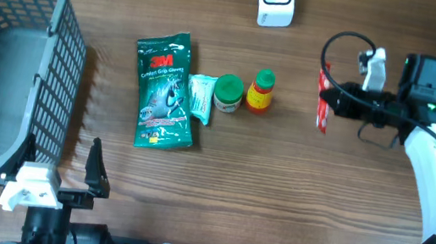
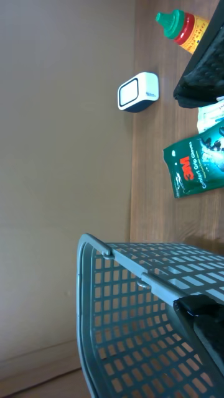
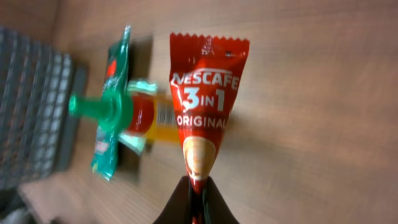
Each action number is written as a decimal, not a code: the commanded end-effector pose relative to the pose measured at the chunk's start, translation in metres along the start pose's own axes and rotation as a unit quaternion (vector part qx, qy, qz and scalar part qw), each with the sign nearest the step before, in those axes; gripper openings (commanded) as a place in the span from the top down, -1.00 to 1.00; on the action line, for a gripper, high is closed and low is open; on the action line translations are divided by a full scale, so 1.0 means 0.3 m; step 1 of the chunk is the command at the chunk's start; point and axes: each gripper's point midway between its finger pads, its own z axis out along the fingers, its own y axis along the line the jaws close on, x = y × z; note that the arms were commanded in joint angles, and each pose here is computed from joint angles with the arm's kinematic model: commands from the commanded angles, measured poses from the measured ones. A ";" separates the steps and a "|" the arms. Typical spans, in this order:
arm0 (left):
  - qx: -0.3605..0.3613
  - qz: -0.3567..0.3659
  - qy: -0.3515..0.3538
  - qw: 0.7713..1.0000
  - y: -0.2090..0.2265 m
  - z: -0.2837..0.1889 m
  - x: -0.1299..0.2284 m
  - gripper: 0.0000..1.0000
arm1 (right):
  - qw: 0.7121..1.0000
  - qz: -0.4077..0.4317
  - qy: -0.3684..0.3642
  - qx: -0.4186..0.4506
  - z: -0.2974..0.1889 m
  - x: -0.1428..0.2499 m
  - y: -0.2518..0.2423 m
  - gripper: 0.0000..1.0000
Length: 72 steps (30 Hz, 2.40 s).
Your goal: Scan the item barcode
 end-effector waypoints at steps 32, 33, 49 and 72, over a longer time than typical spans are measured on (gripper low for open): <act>-0.006 -0.006 -0.004 1.000 0.006 -0.004 -0.002 -1.00 | 0.991 -0.041 -0.103 0.069 0.682 -0.596 -0.104 0.91; -0.006 -0.006 -0.004 1.000 0.006 -0.004 -0.003 -1.00 | 0.991 -0.029 -0.102 0.080 0.660 -0.605 -0.129 0.91; -0.006 -0.006 -0.004 1.000 0.006 -0.004 -0.003 -1.00 | 0.817 0.216 -0.110 0.523 -0.441 -0.364 -1.283 0.91; -0.006 -0.006 -0.004 1.000 0.006 -0.004 -0.002 -1.00 | 0.836 0.401 -0.231 0.296 -0.715 -0.360 -1.070 -1.00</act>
